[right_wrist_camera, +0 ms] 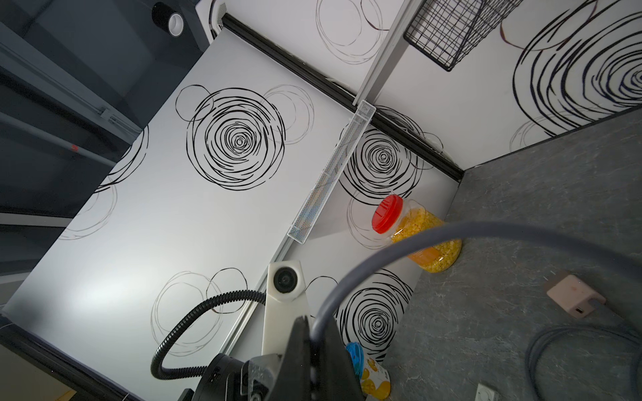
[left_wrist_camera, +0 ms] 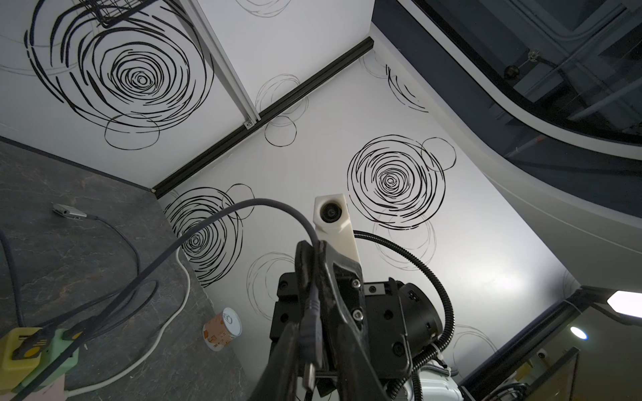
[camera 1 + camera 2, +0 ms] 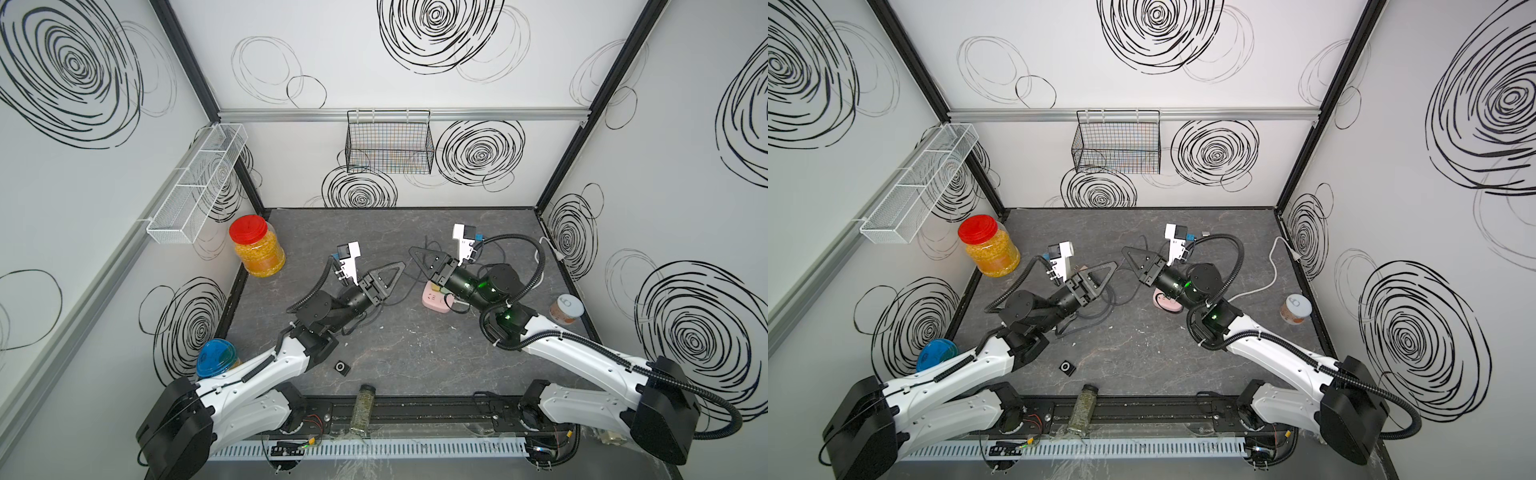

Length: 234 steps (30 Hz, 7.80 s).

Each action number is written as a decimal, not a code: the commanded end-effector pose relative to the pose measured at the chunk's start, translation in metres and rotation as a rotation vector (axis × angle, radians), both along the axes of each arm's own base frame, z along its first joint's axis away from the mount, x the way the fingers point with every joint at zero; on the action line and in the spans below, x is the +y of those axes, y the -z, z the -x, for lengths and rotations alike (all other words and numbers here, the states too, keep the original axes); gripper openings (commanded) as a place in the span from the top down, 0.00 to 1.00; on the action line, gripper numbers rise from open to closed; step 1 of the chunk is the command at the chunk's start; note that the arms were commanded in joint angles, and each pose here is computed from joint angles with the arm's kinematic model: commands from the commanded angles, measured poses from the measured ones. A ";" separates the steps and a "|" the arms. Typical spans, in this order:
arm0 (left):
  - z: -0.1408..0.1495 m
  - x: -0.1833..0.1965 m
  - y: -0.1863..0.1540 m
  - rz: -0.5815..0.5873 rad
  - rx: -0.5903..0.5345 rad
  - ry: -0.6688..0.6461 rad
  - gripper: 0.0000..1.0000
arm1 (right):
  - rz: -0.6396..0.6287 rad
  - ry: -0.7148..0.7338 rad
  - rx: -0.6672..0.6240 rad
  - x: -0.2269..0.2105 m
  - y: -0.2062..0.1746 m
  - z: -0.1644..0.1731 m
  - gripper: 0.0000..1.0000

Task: Charge mp3
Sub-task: Pick up the charging cable from the center of the board, then pick up the MP3 player from the center of the board, then insert the charging cable into the MP3 player.

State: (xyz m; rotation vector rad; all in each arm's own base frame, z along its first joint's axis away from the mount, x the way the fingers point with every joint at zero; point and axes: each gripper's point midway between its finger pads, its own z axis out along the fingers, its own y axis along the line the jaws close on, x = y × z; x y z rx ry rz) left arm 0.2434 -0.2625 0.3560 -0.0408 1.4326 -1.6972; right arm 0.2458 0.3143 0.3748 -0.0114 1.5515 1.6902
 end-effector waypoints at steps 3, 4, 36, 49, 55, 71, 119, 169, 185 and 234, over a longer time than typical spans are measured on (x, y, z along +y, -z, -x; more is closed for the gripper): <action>0.010 0.005 -0.017 0.048 -0.054 0.011 0.72 | -0.042 0.010 -0.039 -0.005 -0.016 0.001 1.00; 0.011 0.004 -0.015 0.046 -0.050 0.012 0.72 | -0.043 0.009 -0.041 -0.005 -0.016 0.002 1.00; -0.003 0.004 -0.006 0.024 0.010 -0.029 0.90 | 0.039 -0.050 0.019 0.002 -0.006 0.011 0.71; -0.008 0.001 -0.007 0.037 0.029 -0.029 0.90 | 0.071 -0.106 0.024 0.012 0.005 0.015 0.78; -0.013 -0.001 -0.006 0.051 0.049 -0.026 0.89 | 0.082 -0.107 0.033 0.011 0.010 0.015 0.81; -0.018 -0.011 -0.007 0.053 0.060 -0.010 0.89 | 0.075 -0.104 0.019 0.002 0.012 0.016 0.94; 0.088 0.149 0.299 -0.996 1.178 -0.556 0.41 | 0.576 0.011 0.158 -0.018 0.115 -0.105 1.00; 0.116 0.162 0.342 -0.920 1.618 -0.631 0.49 | 0.578 -0.077 0.241 -0.027 0.153 -0.115 1.00; 0.108 0.146 0.344 -0.997 1.619 -0.563 0.55 | 0.597 -0.065 0.254 -0.033 0.157 -0.117 1.00; -0.077 0.046 0.053 -0.435 0.335 -0.360 0.79 | 0.365 0.177 -0.415 0.017 0.022 -0.026 1.00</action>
